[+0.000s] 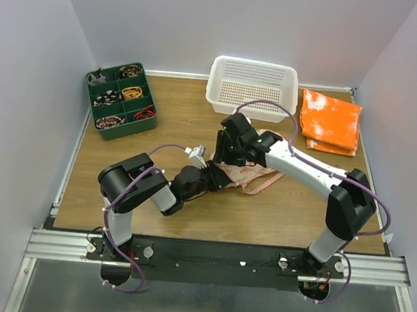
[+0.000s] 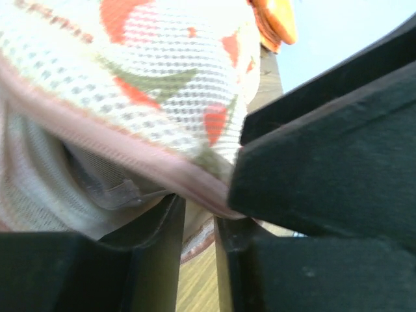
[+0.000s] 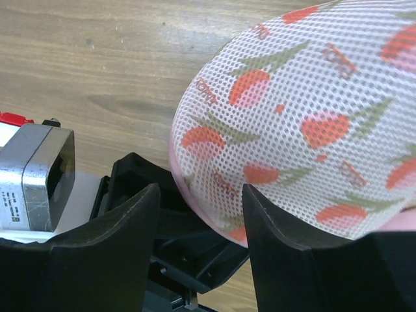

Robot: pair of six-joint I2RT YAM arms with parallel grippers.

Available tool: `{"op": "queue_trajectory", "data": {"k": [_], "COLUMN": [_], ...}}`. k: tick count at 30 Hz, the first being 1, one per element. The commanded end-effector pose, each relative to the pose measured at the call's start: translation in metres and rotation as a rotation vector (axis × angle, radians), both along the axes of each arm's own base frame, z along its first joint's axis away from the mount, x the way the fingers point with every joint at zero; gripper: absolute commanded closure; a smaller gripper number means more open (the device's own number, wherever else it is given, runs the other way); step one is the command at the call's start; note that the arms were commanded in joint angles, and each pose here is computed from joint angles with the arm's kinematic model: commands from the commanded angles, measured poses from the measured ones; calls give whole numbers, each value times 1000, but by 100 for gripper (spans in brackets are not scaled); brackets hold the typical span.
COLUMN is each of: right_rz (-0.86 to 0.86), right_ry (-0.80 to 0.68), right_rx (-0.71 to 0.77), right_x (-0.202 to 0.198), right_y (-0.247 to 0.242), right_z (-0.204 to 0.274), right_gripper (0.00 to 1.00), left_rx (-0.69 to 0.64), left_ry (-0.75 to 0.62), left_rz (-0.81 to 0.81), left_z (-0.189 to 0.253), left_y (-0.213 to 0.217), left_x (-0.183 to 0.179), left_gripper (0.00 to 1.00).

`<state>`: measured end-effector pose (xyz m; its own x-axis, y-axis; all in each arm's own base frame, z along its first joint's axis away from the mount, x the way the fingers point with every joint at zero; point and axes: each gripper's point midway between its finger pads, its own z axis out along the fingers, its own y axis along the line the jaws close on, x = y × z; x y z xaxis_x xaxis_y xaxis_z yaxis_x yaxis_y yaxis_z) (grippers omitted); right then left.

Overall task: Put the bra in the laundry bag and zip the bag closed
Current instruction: Zip the zipper on the laundry bag.

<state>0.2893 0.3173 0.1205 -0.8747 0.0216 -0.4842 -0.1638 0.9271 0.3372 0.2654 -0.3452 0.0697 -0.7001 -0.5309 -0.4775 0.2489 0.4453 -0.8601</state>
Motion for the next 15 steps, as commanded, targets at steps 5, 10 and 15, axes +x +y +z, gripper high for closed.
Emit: {"op": "queue_trajectory", "data": {"k": [5,10,15], "right_rz": [-176,-321,-422], "right_ry": [-55,-18,60], "right_rx": [7,88,224], "right_x": [-37,-42,-60], "right_y": [-34,-60,-84], "right_z": [39,35,16], "right_gripper": [30,28,28], "left_rx": [-25,28,86], "left_ry": [-95,-112,-110], "left_rz": [32,70,87], "left_z": [35,39,38], "left_y": [6,23,34], "left_x": [5,3,-1], "left_gripper": [40,30,29]}}
